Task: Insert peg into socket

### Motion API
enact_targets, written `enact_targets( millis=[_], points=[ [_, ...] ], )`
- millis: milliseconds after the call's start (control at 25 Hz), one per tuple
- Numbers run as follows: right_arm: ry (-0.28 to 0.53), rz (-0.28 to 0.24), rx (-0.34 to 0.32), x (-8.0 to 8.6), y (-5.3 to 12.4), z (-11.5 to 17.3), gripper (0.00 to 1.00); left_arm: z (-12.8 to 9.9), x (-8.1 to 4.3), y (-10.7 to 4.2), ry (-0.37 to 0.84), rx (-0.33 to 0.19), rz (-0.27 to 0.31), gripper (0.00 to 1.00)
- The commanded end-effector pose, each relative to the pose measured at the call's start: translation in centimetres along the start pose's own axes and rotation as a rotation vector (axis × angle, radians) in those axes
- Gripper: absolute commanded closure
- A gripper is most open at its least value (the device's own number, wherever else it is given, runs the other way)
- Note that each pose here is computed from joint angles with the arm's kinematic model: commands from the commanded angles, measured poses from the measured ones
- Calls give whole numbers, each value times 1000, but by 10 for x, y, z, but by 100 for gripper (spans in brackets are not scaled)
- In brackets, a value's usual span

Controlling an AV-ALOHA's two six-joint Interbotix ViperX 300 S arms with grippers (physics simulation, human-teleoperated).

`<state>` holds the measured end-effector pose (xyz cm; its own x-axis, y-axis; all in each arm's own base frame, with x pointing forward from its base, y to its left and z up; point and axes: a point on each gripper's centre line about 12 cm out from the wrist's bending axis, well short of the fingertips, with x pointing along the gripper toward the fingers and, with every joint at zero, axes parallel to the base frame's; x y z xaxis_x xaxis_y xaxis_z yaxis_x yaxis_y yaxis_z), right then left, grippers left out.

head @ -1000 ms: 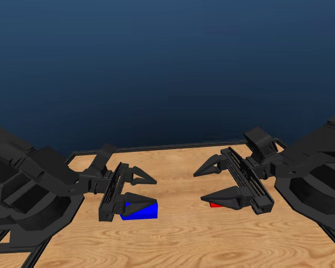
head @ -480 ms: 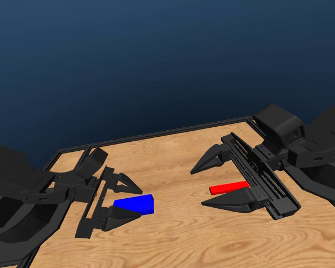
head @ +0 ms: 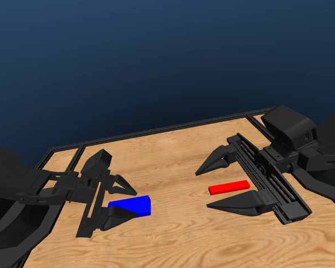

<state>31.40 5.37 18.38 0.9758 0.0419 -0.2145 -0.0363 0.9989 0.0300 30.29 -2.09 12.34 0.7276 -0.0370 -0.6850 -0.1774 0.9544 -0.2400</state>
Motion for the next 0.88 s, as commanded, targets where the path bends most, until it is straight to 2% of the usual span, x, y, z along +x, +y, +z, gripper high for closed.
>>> enact_targets(
  millis=[40, 160, 280, 320, 360, 400, 440, 480, 520, 560, 680, 720, 760, 840, 880],
  points=[
    [-56, -20, 32, -6, -6, 11, 0, -3, 11, 5, 12, -51, 16, 0],
    [-47, -25, 45, -13, -8, 7, 0, -15, 22, 12, 49, -88, 41, 0],
    [17, -22, 67, -19, -8, -7, 0, -31, 32, 18, 120, -98, 69, 0],
    [7, -30, 83, -19, -11, -5, 0, -27, 31, 18, 94, -106, 63, 0],
    [43, -34, 99, -22, -13, -15, 0, -33, 33, 21, 119, -107, 75, 0],
    [72, -56, 132, -24, -18, -22, 0, -30, 32, 20, 103, -110, 70, 0],
    [143, -61, 128, -26, -20, -38, 0, -30, 33, 19, 102, -111, 67, 0],
    [130, -64, 144, -25, -21, -34, 0, -25, 34, 16, 92, -112, 60, 0],
    [196, -63, 141, -31, -22, -53, 0, -29, 33, 16, 103, -113, 61, 0],
    [237, -90, 166, -32, -27, -62, 0, -32, 33, 16, 112, -113, 63, 0],
    [269, -117, 202, -36, -33, -74, 0, -31, 33, 10, 114, -98, 48, 0],
    [290, -126, 210, -39, -35, -81, 0, -24, 33, 11, 90, -114, 47, 0],
    [316, -135, 214, -39, -37, -87, 0, -27, 33, 14, 103, -132, 58, 0],
    [337, -147, 228, -39, -39, -93, 0, -27, 33, 8, 103, -101, 42, 0],
    [355, -158, 235, -40, -41, -98, 0, -27, 33, 8, 104, -104, 41, 0]
  ],
)
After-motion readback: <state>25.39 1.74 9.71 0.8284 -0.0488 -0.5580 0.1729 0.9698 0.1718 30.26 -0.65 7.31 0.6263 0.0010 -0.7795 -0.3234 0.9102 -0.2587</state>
